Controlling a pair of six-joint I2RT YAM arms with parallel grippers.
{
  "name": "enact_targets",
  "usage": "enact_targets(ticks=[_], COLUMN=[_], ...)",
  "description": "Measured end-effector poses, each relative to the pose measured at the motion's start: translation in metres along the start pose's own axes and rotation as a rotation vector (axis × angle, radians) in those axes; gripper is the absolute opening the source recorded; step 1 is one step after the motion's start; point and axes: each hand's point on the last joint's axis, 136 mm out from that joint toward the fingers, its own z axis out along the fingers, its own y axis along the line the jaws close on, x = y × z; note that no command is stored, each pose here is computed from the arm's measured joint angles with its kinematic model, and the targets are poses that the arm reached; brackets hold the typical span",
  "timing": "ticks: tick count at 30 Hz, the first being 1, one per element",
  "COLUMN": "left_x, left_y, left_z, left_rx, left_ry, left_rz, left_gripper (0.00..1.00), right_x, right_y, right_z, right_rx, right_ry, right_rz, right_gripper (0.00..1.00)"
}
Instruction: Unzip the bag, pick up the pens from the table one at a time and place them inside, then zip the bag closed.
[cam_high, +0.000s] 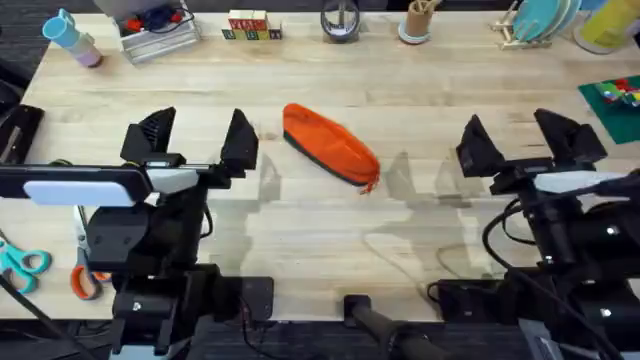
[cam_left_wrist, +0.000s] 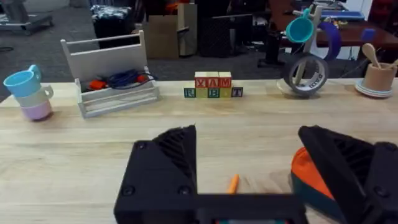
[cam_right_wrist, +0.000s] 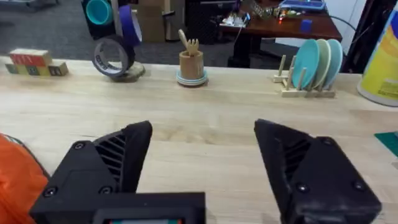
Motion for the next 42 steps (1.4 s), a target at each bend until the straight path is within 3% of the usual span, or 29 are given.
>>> enact_targets(ticks=[6,11,16,28,42], left_x=[0.000,-0.032,-0.053,-0.071,-0.061], left_y=[0.000,0.000,0.000,0.000,-0.012], left_z=[-0.003,-0.011,-0.011,0.019,0.067], left_rx=[-0.001,-0.001,-0.002,-0.004,0.063], left_ry=[0.051,0.028,0.061,0.384,0.757], left_rz=[-0.001,0.000,-0.001,-0.004,-0.036], left_gripper=[0.993,0.992,0.991,0.991,0.992], right_x=[-0.019,-0.057,-0.072,-0.091,-0.058], right_y=[0.000,0.000,0.000,-0.001,0.031], right_z=[-0.003,-0.013,-0.013,0.009,0.009], right_rx=[0.000,0.001,0.000,-0.003,-0.184], right_ry=[-0.034,-0.076,0.009,0.357,0.736], right_rz=[-0.001,-0.003,0.000,0.014,0.092], right_gripper=[0.996,0.996,0.996,0.996,0.997])
